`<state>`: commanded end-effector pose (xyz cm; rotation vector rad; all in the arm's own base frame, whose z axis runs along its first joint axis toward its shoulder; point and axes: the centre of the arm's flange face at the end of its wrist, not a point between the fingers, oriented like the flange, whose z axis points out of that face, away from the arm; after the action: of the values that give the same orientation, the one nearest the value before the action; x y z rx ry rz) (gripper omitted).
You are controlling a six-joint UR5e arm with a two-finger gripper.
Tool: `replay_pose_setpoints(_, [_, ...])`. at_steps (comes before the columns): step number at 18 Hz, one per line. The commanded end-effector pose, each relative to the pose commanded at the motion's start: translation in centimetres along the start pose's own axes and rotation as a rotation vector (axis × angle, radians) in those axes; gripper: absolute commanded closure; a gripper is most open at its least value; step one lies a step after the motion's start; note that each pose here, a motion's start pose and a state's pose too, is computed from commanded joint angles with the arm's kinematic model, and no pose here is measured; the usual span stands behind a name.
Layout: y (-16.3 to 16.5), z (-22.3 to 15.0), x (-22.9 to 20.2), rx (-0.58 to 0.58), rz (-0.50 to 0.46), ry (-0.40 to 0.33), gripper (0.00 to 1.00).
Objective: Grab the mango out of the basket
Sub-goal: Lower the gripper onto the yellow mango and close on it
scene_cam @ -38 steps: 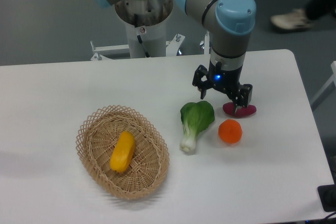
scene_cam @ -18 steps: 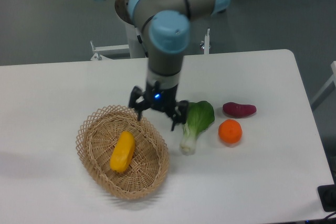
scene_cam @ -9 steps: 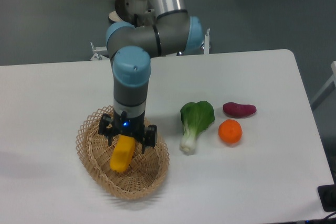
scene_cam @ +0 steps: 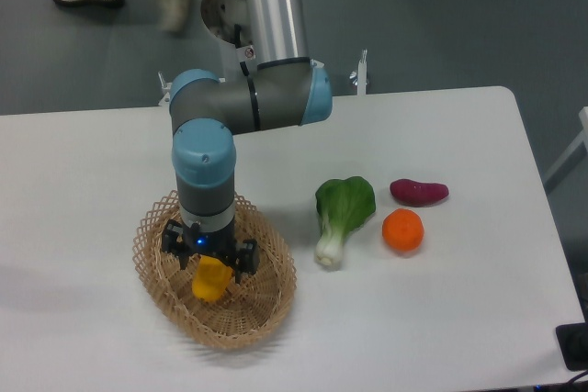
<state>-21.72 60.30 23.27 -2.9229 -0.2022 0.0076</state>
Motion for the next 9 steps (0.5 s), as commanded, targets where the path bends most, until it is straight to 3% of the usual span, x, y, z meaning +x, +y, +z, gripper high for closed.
replay_pose_setpoints(9, [0.0,1.5,1.0,-0.037,0.033,-0.029,0.00])
